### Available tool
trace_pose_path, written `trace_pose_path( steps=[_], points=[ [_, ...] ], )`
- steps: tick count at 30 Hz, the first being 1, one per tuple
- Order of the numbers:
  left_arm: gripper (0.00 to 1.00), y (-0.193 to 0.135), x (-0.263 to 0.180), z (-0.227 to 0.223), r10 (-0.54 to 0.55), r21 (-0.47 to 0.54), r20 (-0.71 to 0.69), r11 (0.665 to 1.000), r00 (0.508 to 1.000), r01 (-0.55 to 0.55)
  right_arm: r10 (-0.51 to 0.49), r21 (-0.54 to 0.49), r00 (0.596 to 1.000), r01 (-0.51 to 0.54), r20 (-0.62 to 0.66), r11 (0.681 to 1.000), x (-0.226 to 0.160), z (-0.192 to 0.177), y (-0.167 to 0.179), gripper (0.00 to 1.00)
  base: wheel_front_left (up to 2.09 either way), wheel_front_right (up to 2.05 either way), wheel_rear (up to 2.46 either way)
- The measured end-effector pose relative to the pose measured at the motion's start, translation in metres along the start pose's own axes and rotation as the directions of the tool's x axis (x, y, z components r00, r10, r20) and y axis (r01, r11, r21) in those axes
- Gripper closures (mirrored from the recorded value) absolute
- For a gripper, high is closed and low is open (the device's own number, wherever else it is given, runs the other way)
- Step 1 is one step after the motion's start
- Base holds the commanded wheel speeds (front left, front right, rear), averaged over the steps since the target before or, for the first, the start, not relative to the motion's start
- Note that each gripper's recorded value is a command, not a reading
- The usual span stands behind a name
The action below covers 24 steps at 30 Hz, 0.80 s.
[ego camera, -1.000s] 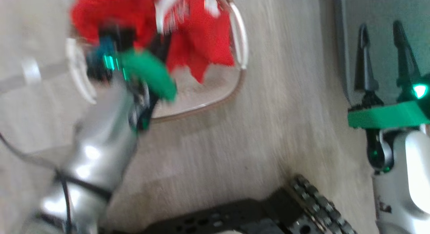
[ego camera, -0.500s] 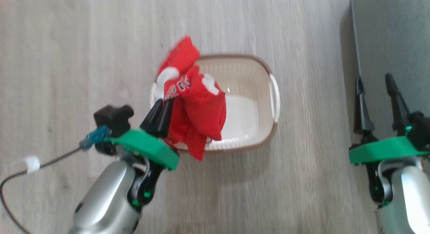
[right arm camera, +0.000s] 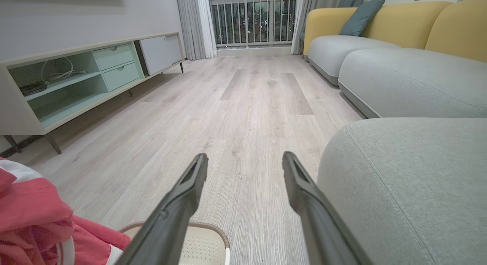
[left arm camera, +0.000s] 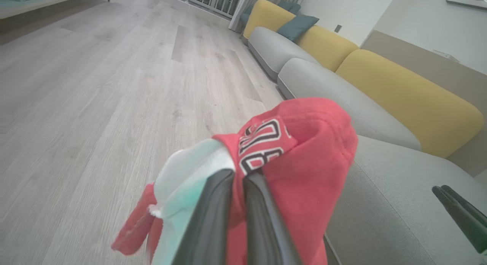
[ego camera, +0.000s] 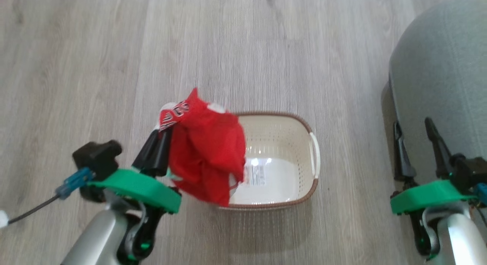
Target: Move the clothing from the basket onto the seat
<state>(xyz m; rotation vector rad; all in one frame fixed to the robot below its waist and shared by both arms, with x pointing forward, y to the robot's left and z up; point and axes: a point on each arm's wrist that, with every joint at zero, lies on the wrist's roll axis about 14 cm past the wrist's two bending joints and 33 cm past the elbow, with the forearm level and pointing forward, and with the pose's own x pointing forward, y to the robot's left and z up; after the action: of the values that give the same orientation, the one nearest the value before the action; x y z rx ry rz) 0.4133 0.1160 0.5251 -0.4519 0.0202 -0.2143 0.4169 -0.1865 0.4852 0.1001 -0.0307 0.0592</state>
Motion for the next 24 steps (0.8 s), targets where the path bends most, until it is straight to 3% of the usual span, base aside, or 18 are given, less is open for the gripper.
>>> trace_pose_path(
  steps=[13, 24],
  points=[
    [1.0, 0.022, -0.03, 0.038, 0.082, 0.064, 0.074, 0.994, 0.994, -0.086, -0.023, -0.034, 0.999, 0.024, 0.025, 0.999, -0.036, 0.016, -0.011, 0.0, 0.0, 0.0, 0.0],
    [1.0, 0.03, -0.033, 0.036, 0.105, 0.089, 0.06, 0.99, 0.993, -0.11, -0.018, -0.044, 0.999, 0.019, 0.03, 0.999, -0.042, 0.019, -0.01, 0.0, 0.0, 0.0, 0.0]
  ],
)
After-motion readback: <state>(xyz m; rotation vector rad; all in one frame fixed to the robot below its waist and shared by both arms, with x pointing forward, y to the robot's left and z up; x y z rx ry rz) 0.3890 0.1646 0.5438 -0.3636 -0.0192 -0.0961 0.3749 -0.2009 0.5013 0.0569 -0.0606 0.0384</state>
